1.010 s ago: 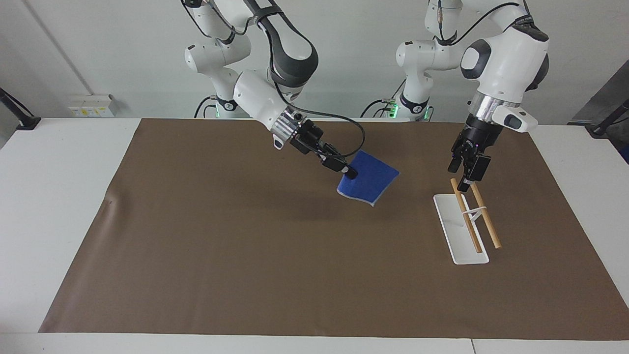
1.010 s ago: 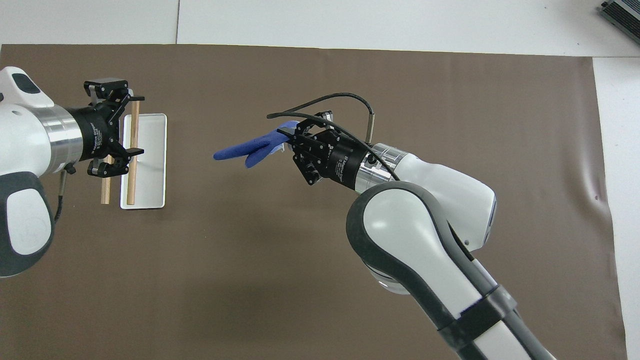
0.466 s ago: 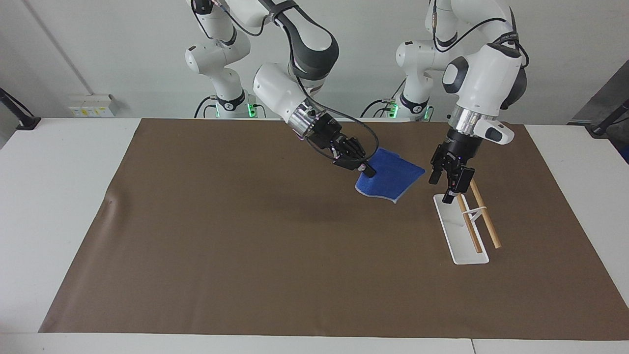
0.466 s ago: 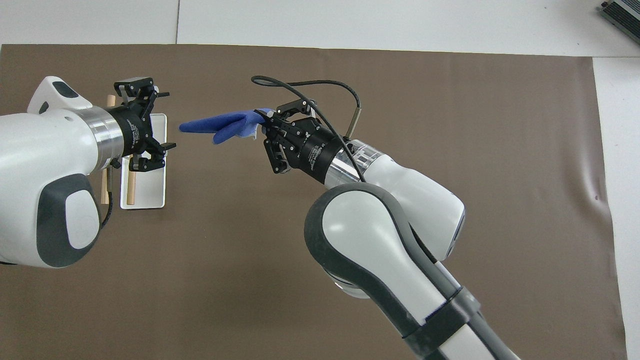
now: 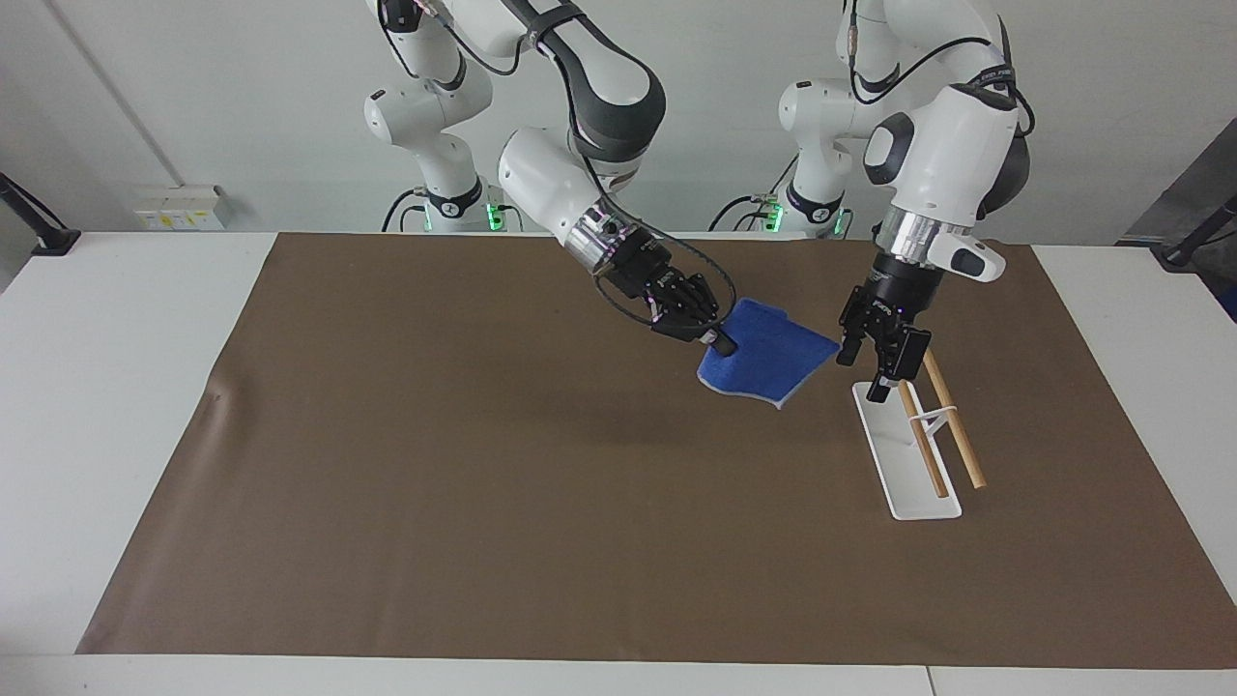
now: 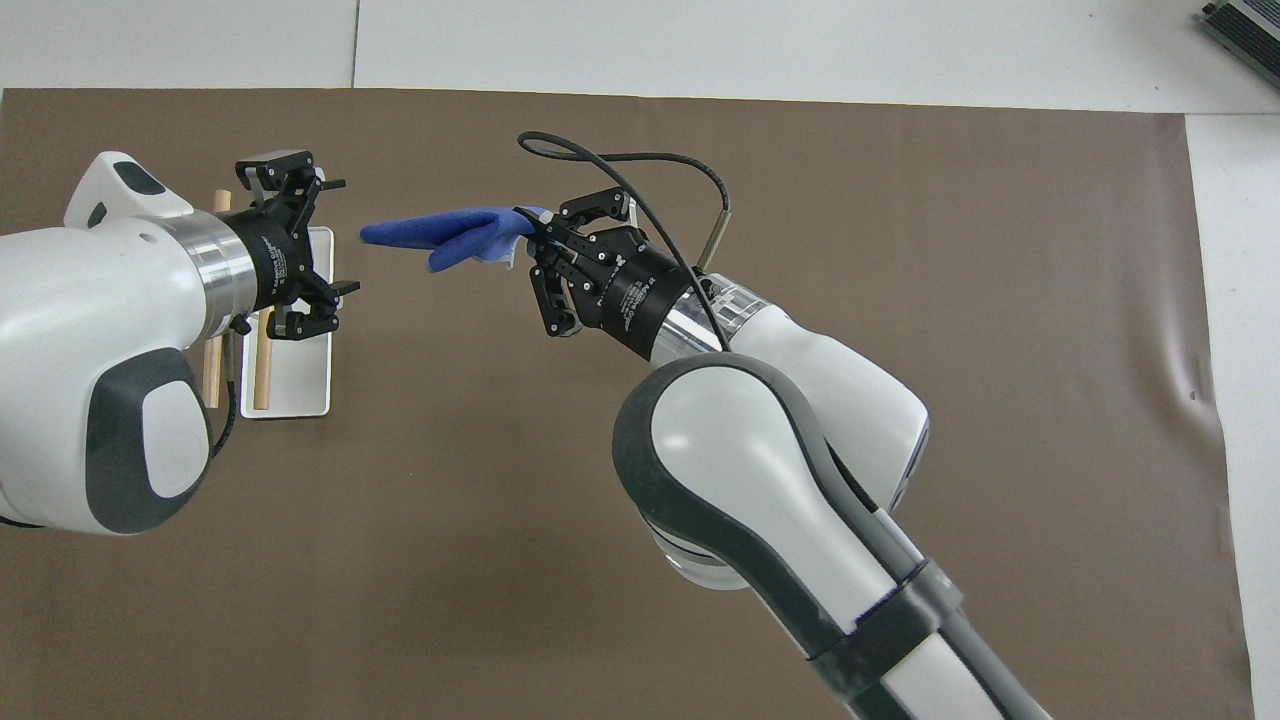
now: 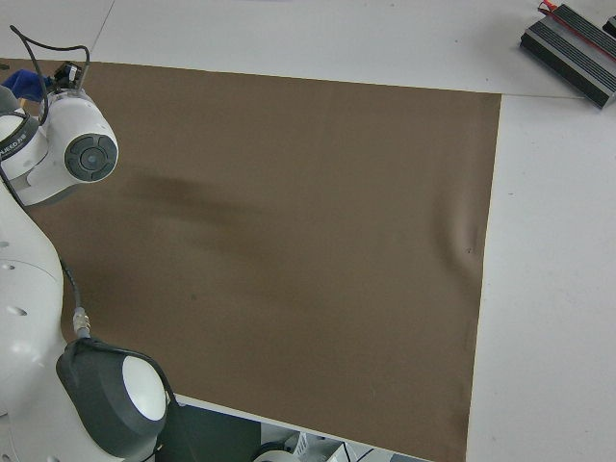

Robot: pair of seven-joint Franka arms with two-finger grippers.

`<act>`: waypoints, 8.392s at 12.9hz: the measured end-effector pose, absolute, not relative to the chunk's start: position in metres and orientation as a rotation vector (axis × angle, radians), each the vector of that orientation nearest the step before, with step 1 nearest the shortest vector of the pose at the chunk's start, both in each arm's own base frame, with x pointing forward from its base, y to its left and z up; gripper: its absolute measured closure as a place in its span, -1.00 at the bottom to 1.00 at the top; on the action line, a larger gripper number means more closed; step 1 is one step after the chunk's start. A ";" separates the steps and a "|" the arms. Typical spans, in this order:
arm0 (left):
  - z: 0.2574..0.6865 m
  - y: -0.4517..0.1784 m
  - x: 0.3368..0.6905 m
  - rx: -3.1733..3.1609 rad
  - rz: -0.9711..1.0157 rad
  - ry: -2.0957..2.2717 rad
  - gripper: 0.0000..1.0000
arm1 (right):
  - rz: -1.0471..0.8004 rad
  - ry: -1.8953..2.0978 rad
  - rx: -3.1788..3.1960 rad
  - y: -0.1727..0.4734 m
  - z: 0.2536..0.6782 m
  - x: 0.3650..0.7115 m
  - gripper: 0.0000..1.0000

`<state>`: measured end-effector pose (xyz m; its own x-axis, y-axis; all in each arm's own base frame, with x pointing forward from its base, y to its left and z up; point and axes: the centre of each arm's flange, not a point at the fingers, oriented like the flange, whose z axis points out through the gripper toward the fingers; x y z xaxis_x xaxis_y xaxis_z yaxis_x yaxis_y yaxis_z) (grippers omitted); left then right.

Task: Right arm passes towel to left arm to hang
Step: 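Carry the towel toward the left gripper while the left gripper approaches, then move the left gripper onto the towel's free end, then close the left gripper on the towel end held by the right gripper, then open the right gripper and withdraw it while the left gripper pulls the towel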

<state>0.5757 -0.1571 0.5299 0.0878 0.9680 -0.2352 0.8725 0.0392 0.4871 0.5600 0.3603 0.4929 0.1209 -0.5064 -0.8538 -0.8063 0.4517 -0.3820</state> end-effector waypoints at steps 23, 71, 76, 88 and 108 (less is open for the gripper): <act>0.535 -0.196 0.589 1.601 0.119 1.957 -1.00 | 0.345 1.544 -1.160 0.370 0.474 0.550 0.92; 0.501 -0.204 0.575 1.582 -0.021 2.093 -1.00 | 0.170 1.412 -1.257 0.365 0.461 0.543 0.92; 0.491 -0.214 0.567 1.636 -0.059 2.117 -1.00 | 0.137 1.376 -1.293 0.367 0.461 0.542 0.92; 0.489 -0.229 0.553 1.806 -0.078 2.048 0.21 | 0.141 1.374 -1.297 0.370 0.461 0.540 0.92; 0.513 -0.070 0.616 2.056 0.424 1.590 0.96 | -0.752 0.766 -2.053 0.246 0.446 0.600 -1.00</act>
